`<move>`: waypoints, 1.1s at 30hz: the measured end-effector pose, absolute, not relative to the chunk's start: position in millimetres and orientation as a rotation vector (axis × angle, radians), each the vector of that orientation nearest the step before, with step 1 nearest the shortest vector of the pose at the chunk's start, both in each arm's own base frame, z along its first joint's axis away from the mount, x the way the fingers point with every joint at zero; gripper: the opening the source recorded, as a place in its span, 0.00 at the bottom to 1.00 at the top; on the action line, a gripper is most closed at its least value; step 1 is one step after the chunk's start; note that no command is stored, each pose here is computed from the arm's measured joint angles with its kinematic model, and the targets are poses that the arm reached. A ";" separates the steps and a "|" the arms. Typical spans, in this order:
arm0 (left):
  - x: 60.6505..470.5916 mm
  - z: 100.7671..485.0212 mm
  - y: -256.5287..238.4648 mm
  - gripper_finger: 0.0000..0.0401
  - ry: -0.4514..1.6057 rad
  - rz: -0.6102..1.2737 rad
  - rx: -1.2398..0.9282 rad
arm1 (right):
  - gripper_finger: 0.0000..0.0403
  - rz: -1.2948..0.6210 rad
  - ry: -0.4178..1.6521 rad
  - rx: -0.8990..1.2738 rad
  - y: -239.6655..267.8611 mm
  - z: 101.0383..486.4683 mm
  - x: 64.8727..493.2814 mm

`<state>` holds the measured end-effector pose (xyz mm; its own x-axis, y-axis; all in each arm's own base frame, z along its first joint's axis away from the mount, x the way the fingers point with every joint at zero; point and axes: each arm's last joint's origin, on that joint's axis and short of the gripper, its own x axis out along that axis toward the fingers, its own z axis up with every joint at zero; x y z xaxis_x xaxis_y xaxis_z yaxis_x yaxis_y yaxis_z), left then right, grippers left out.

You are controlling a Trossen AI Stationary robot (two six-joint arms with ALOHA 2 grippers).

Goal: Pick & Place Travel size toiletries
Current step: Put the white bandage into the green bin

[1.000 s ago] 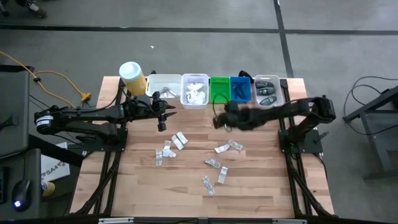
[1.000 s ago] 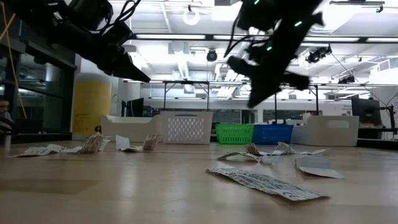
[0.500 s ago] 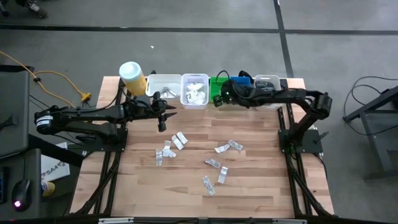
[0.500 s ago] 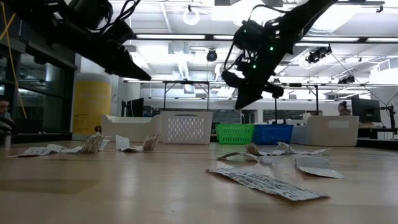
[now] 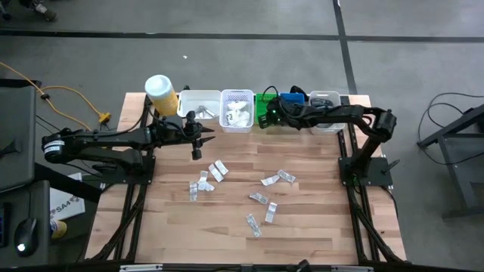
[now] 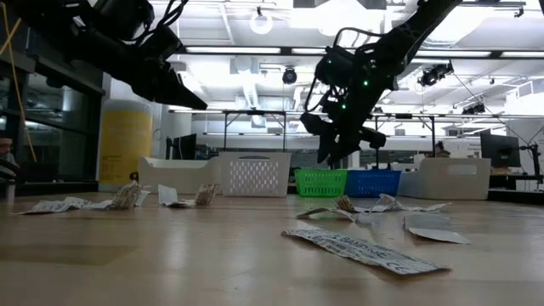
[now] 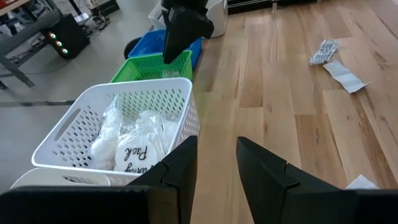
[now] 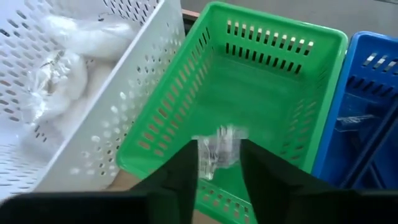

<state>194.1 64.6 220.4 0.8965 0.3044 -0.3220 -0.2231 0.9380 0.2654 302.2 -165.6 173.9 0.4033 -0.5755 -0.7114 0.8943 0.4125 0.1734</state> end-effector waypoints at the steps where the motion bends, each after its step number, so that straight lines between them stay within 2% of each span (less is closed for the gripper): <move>1: 194.1 220.4 64.6 0.27 0.369 0.275 0.227 | 0.32 -1.001 0.618 0.599 -165.6 173.8 302.2; 5: 194.1 220.4 64.6 0.27 0.369 0.276 0.227 | 0.40 -0.985 0.596 0.630 -164.4 179.6 301.2; 9: 194.0 220.0 64.6 0.27 0.373 0.275 0.226 | 0.42 -0.977 0.614 0.686 -157.3 190.7 293.7; 23: 193.9 219.7 64.5 0.27 0.377 0.274 0.225 | 0.34 -1.062 0.890 0.833 -52.6 199.0 276.2; 33: 193.9 219.7 64.5 0.27 0.377 0.274 0.225 | 0.33 -1.106 0.824 1.081 24.0 196.7 275.6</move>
<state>193.9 64.5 219.7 0.8938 0.3039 -0.3300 -0.2208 0.9383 0.2661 275.6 24.0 196.7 0.2689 -0.2779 -0.9222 0.9632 0.0805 0.2566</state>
